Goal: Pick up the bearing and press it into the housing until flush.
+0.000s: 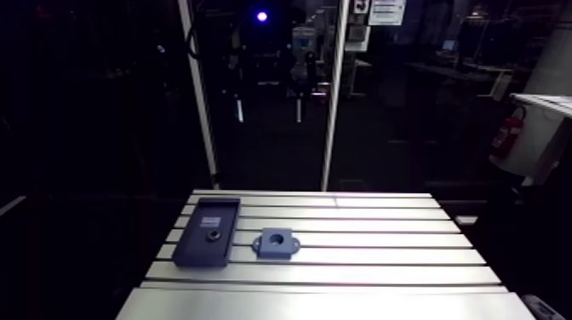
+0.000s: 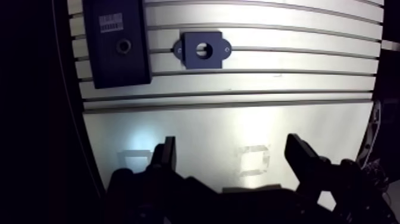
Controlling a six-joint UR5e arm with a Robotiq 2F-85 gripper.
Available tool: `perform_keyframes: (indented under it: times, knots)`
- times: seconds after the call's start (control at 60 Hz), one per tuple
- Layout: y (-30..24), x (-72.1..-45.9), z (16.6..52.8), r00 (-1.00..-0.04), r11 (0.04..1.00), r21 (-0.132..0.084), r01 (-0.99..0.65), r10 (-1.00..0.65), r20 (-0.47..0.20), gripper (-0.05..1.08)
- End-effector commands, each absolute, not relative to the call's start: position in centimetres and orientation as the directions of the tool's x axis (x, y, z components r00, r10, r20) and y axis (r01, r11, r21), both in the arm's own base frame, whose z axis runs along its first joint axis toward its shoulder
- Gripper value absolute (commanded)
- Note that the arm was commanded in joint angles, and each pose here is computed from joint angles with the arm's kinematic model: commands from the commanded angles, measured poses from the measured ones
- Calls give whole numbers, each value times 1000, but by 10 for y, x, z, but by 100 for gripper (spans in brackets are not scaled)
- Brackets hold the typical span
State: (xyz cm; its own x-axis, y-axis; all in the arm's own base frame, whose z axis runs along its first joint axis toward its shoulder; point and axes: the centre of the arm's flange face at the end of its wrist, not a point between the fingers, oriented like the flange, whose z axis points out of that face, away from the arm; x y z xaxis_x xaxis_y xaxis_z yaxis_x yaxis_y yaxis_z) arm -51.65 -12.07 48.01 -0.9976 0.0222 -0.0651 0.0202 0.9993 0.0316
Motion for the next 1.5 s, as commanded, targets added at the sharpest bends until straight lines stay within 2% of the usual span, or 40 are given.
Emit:
perform_keyframes:
  times: [0.017, 0.783, 0.917, 1.033, 1.05, 1.15, 1.333, 1.5]
  knots:
    - [-143, -512, 499, -995, 1000, -5, -19, -19, -100, 1]
    - [-145, -513, 486, -995, 1000, -8, -15, -16, -101, 1]
    - [-151, -520, 459, -999, 1000, -17, 6, 5, -50, 1]
    - [-162, -523, 443, -998, 999, -23, 28, 27, -50, 1]
    - [-167, -526, 436, -998, 999, -31, 26, 24, -50, 1]
    - [-175, -529, 426, -999, 999, -37, 14, 13, -47, 1]
    - [-197, -533, 401, -1000, 999, -33, -28, -28, -3, 1]
    - [-211, -541, 370, -999, 998, -32, -50, -50, -15, 1]
